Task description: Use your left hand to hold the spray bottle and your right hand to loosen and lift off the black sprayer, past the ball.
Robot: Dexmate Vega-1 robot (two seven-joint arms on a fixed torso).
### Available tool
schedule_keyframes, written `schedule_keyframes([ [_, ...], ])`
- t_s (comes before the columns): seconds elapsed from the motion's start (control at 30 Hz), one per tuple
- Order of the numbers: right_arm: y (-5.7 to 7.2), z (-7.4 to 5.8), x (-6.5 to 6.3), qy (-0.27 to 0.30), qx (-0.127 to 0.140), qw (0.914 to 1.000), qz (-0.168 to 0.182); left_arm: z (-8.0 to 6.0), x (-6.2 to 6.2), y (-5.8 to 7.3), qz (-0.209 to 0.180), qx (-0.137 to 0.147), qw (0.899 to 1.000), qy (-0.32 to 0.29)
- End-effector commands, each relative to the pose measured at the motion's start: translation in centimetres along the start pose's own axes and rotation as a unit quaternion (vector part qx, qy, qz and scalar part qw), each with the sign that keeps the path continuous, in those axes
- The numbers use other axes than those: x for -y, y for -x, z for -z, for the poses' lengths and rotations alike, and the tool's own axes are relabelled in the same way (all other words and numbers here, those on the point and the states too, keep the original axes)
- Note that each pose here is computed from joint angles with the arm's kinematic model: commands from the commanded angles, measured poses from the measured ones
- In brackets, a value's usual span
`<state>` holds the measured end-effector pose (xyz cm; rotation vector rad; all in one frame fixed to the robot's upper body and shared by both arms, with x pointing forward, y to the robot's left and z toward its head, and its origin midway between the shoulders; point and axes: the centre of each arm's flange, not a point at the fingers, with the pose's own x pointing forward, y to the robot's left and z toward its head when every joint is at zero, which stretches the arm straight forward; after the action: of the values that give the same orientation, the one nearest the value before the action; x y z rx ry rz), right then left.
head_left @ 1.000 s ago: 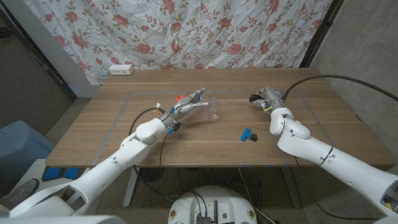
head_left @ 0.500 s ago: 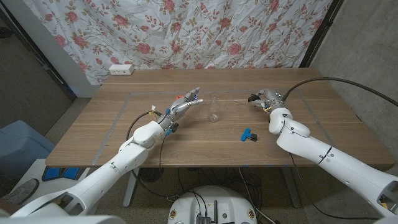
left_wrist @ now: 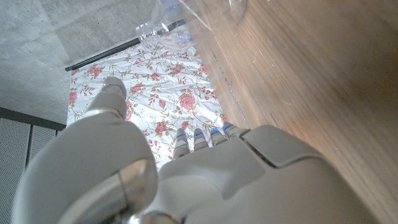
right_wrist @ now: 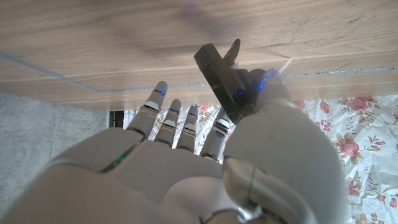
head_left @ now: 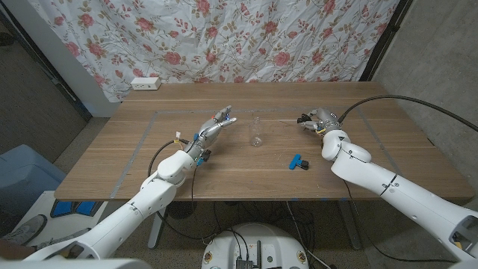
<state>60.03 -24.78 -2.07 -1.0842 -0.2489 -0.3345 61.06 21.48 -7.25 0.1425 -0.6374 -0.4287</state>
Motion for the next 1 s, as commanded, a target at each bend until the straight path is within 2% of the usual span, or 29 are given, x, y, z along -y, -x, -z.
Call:
schedule_keyframes([
  [0.03, -0.38, 0.12, -0.35, -0.012, -0.008, 0.9998, -0.010, 0.46, -0.60, 0.82, -0.030, -0.003, 1.000, 0.008],
  [0.4, -0.65, 0.23, -0.89, -0.017, -0.016, 0.9995, -0.020, 0.80, -0.79, 0.53, -0.033, -0.005, 0.999, 0.011],
  [1.0, -0.96, 0.35, -0.92, -0.027, -0.015, 0.9991, -0.028, 0.98, -0.94, 0.86, -0.039, -0.009, 0.999, 0.013],
])
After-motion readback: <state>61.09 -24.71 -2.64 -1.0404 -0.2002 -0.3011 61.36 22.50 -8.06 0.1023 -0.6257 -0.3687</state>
